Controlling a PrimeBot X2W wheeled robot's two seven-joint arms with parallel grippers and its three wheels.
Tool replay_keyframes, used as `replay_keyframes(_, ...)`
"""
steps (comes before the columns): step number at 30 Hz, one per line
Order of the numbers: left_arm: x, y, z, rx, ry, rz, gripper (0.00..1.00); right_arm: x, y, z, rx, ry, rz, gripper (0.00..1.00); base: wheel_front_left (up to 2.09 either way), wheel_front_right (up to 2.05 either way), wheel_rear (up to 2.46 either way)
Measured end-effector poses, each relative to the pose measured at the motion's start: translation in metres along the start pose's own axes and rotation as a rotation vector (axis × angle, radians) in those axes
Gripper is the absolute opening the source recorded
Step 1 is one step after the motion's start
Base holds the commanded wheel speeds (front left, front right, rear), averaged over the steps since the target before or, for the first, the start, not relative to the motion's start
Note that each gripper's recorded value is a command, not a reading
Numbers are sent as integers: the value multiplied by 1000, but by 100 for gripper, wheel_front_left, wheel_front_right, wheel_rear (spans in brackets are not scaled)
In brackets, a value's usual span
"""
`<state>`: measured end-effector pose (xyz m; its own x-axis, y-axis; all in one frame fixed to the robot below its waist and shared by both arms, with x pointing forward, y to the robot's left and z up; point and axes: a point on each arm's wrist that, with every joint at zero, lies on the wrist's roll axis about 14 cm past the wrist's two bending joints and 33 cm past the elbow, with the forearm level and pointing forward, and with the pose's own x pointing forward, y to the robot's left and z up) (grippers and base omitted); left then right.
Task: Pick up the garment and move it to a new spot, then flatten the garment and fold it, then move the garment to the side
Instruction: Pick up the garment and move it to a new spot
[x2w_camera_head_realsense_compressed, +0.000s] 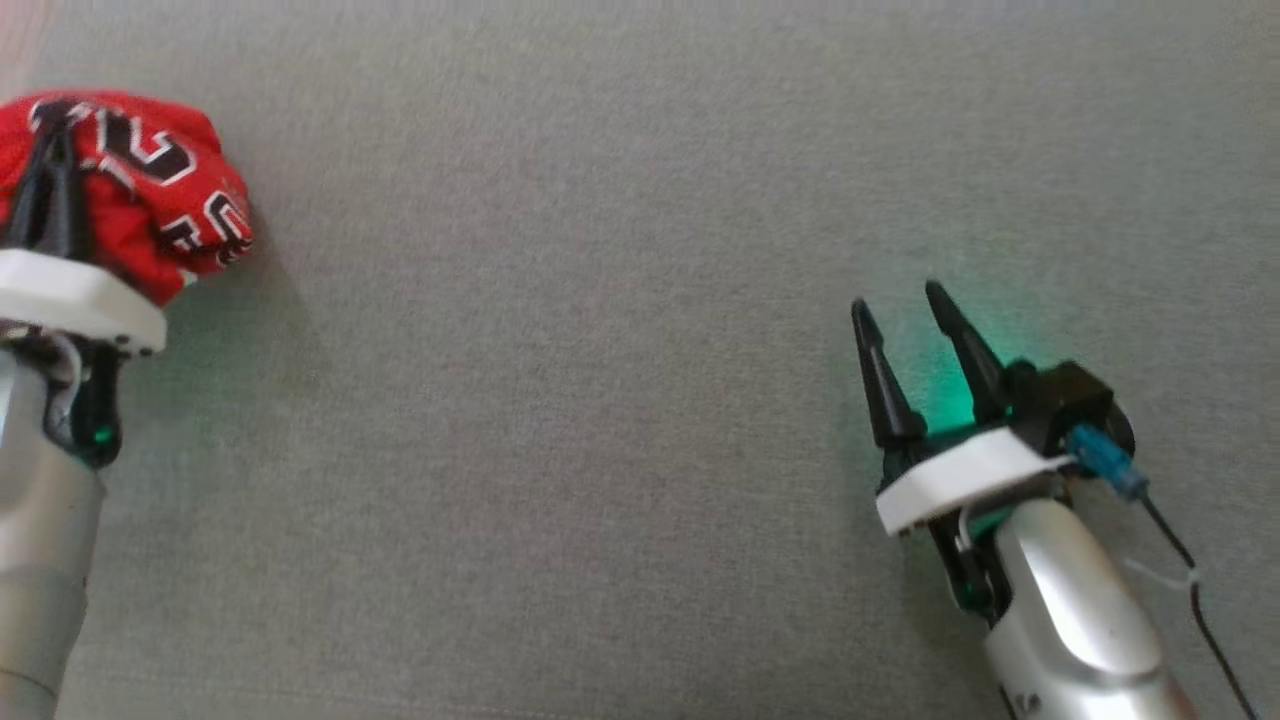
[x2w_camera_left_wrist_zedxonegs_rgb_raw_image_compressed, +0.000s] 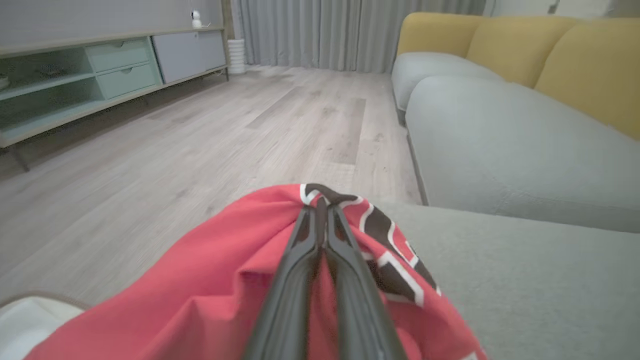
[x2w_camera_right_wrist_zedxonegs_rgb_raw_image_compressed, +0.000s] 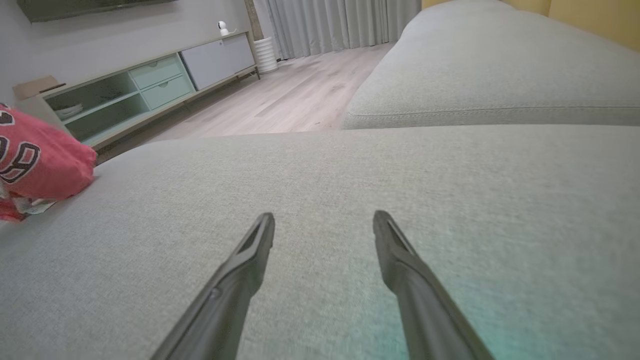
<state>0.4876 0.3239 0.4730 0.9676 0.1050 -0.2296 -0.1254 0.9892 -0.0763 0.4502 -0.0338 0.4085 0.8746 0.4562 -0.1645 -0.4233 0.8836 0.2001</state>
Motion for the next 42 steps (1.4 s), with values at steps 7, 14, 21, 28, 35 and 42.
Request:
replay_keyframes(7,3,-95,59,52,-186,-267,0,-30,-14,5,20,-8,-70,100,0,0,0)
replay_keyframes(14,-29,-248,93,-111,-305,-629,0,-67,-37,13,26,-32,-172,100,0,0,0)
replay_keyframes(21,-66,-334,67,-298,-221,-809,0,-106,-61,14,39,-47,-286,100,0,0,0)
replay_keyframes(28,-71,-316,-45,-248,47,-677,92,-127,-71,12,46,-52,-342,100,0,0,0)
replay_keyframes(35,-72,-242,-84,-182,84,-413,100,-123,-69,17,53,-68,-332,100,0,0,0)
replay_keyframes(42,-102,-169,-96,-84,31,-220,100,-119,-63,26,53,-95,-311,100,0,0,0)
